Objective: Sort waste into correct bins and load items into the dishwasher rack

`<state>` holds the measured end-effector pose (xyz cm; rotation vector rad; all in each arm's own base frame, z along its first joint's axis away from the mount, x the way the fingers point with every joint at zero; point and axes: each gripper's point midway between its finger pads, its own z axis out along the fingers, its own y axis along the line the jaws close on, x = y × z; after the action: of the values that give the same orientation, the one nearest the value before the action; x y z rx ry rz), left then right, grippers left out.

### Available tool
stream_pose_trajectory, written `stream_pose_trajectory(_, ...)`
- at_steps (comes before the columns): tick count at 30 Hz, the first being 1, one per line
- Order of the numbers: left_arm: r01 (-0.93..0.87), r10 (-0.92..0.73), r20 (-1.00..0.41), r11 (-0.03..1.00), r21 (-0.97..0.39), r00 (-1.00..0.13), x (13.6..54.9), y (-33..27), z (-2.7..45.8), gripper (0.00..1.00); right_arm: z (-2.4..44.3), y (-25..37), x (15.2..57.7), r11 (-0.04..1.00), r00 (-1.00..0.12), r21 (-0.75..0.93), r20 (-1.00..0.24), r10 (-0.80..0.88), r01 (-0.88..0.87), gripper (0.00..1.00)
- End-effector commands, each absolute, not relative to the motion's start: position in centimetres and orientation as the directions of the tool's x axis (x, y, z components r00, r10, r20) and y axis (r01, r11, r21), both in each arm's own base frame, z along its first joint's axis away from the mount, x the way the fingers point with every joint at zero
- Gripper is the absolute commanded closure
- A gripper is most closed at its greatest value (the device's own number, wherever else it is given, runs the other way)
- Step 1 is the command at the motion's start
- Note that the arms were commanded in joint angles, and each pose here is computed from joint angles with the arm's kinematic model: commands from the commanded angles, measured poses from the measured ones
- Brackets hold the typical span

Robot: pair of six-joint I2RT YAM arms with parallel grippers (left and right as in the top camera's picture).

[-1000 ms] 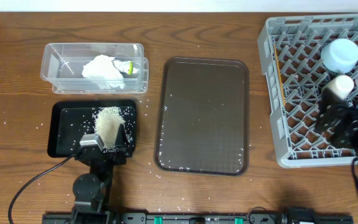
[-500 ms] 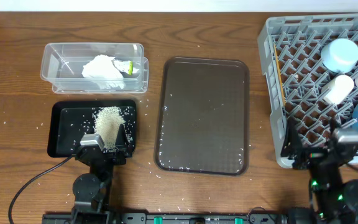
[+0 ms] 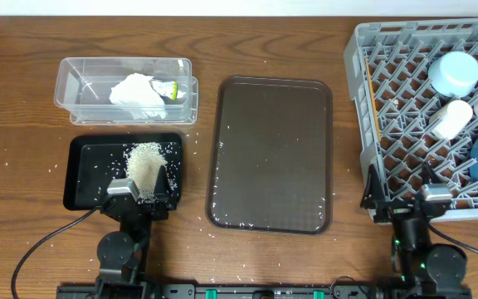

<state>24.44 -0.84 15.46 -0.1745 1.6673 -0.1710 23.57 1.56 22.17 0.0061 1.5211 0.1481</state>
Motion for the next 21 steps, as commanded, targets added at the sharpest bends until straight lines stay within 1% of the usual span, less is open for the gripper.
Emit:
stream_pose_trajectory(1, -0.039, -0.202, -0.968, 0.979, -0.198, -0.149, 24.4, -0.5, 13.7, 0.11, 20.5, 2.0, 24.1, 0.990, 0.048, 0.087, -0.995, 0.093, -0.114, 0.01)
stream_pose_trajectory(4, -0.039, -0.202, -0.968, 0.979, -0.198, -0.149, 24.4, -0.5, 13.7, 0.12, 19.4, 2.0, 24.5, 0.990, 0.068, 0.085, -0.993, 0.093, -0.115, 0.01)
stream_pose_trajectory(5, -0.039, -0.202, -0.968, 0.979, -0.198, -0.149, 24.4, -0.5, 13.7, 0.12, 19.1, 2.0, 24.5, 0.990, 0.054, 0.085, -0.994, 0.092, -0.114, 0.01)
stream_pose_trajectory(10, -0.039, -0.202, -0.968, 0.979, -0.198, -0.149, 24.4, -0.5, 13.7, 0.11, 19.1, 1.6, 24.6, 0.992, 0.056, 0.082, -0.995, 0.087, -0.095, 0.01)
stream_pose_trajectory(13, -0.039, -0.202, -0.968, 0.979, -0.198, -0.149, 24.4, -0.5, 13.7, 0.12, 18.1, 1.5, 24.6, 0.993, 0.017, 0.086, -0.996, 0.087, -0.084, 0.01)
stream_pose_trajectory(16, -0.039, -0.202, -0.968, 0.979, -0.198, -0.149, 24.4, -0.5, 13.7, 0.11, 16.0, 1.3, 24.6, 0.994, -0.068, 0.091, -0.994, 0.087, -0.062, 0.01)
stream_pose_trajectory(21, -0.039, -0.202, -0.968, 0.979, -0.198, -0.149, 24.4, -0.5, 13.7, 0.11, 15.7, 1.3, 24.6, 0.995, -0.078, 0.090, -0.993, 0.085, -0.054, 0.01)
